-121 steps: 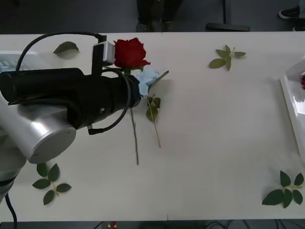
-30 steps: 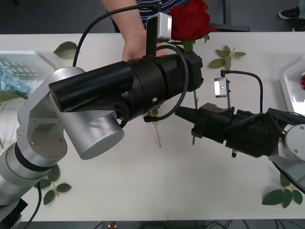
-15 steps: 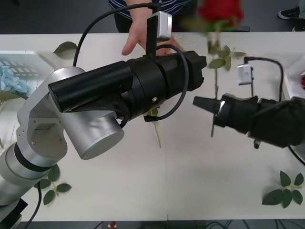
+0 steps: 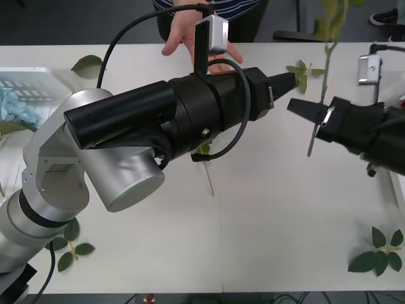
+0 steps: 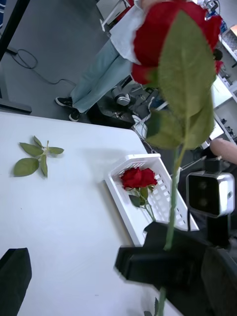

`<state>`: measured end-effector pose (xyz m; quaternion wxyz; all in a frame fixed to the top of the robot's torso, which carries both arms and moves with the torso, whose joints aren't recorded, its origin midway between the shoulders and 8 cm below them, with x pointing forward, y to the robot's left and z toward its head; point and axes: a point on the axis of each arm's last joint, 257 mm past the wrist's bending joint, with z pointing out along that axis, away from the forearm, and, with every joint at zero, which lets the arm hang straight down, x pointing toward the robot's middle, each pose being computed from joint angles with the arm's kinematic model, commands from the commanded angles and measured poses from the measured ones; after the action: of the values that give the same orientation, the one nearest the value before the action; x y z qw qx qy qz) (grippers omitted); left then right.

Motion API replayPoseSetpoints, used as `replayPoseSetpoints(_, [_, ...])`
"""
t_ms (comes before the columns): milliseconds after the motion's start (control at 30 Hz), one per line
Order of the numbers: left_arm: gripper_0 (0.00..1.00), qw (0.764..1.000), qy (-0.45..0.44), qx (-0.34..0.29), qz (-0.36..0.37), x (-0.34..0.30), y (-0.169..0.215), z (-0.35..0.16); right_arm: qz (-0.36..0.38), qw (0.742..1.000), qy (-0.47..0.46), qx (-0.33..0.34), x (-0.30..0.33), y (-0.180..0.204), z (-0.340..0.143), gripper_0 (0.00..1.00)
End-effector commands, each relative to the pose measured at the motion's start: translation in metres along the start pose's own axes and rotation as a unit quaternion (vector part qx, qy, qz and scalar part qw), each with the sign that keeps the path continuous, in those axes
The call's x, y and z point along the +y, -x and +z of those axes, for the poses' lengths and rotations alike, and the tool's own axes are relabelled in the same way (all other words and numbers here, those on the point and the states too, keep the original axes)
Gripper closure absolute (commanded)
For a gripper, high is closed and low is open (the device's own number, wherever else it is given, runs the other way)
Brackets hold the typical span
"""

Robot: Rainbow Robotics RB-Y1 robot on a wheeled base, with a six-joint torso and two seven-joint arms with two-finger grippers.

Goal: Place the red flowers into the right box and the blue flowers into the left box. If a person shows an open palm, hand one flower to the person first, then continue sorting.

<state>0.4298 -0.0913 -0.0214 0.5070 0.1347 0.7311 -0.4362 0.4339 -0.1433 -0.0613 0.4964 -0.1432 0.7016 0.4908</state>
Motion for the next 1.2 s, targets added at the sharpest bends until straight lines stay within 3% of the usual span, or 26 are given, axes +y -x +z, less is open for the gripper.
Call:
replayPoseSetpoints(33, [0.0,1.0,-0.014,-0.013,0.012,-0.014,0.014,-0.003,-0.057,0.998,-0.015,-0.012,0.004,0.056,-0.026,1.0])
replayPoseSetpoints(233, [0.0,1.0,-0.014,-0.013,0.012,-0.014,0.014,-0.003,-0.163,0.984,-0.06,-0.028,0.004,0.121,-0.048,1.0])
replayPoseSetpoints(467, [0.0,1.0,-0.014,-0.013,0.012,-0.014,0.014,-0.003,-0.261,0.958,-0.11,-0.043,0.004,0.17,-0.026,1.0])
replayPoseSetpoints(867, [0.0,1.0,-0.014,-0.013,0.012,-0.014,0.014,-0.003,-0.328,0.925,-0.186,-0.049,-0.036,0.215,0.034,1.0])
replayPoseSetpoints(1200, [0.0,1.0,-0.014,-0.013,0.012,-0.014,0.014,-0.003,-0.314,0.92,-0.231,-0.041,-0.072,0.236,0.094,1.0])
